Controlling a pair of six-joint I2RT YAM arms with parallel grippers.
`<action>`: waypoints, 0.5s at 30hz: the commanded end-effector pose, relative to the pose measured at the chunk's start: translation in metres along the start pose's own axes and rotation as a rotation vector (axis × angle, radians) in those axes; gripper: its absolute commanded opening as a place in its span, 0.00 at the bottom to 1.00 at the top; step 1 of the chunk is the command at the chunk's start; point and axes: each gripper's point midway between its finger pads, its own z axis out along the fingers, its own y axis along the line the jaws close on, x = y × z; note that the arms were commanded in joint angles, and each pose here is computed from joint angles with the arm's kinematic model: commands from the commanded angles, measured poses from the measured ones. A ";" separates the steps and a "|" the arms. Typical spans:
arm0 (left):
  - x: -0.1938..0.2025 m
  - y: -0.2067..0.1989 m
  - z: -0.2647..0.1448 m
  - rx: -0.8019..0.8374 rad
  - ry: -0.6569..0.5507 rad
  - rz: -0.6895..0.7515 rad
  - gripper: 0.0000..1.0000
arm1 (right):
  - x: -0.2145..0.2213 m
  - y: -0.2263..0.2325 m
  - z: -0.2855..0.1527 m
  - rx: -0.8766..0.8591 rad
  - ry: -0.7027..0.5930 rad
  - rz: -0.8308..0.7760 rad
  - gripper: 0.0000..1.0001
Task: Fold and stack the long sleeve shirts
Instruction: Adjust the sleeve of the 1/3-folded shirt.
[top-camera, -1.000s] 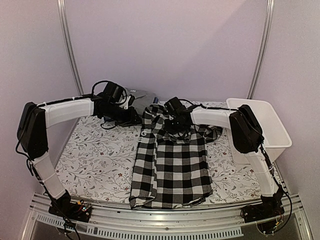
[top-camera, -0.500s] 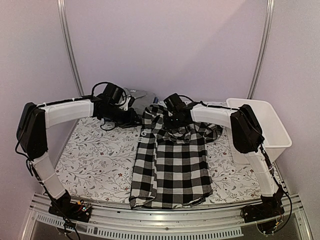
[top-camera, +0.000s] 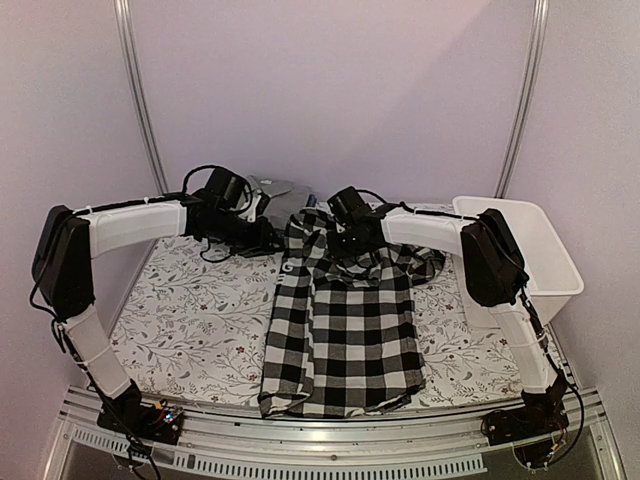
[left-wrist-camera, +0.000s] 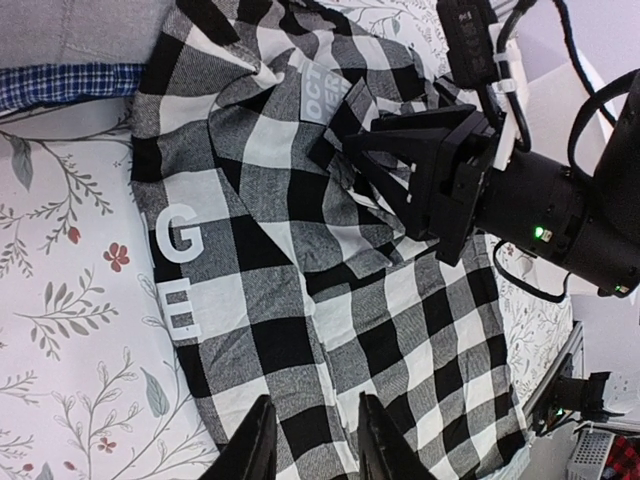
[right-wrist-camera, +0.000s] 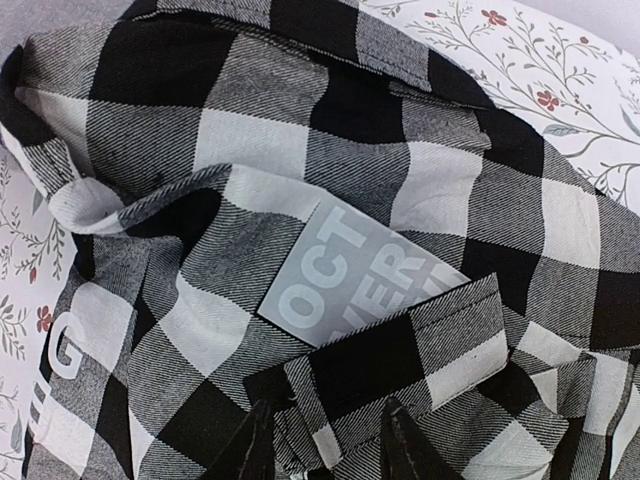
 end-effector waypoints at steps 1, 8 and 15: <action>-0.008 -0.004 -0.010 0.022 -0.033 0.006 0.28 | -0.001 0.001 0.000 0.006 0.001 -0.003 0.37; -0.008 -0.003 -0.008 0.021 -0.027 0.003 0.28 | 0.011 -0.009 0.018 0.012 0.034 0.011 0.44; -0.008 -0.002 -0.007 0.023 -0.025 0.001 0.28 | 0.015 -0.010 0.023 0.002 0.045 0.011 0.46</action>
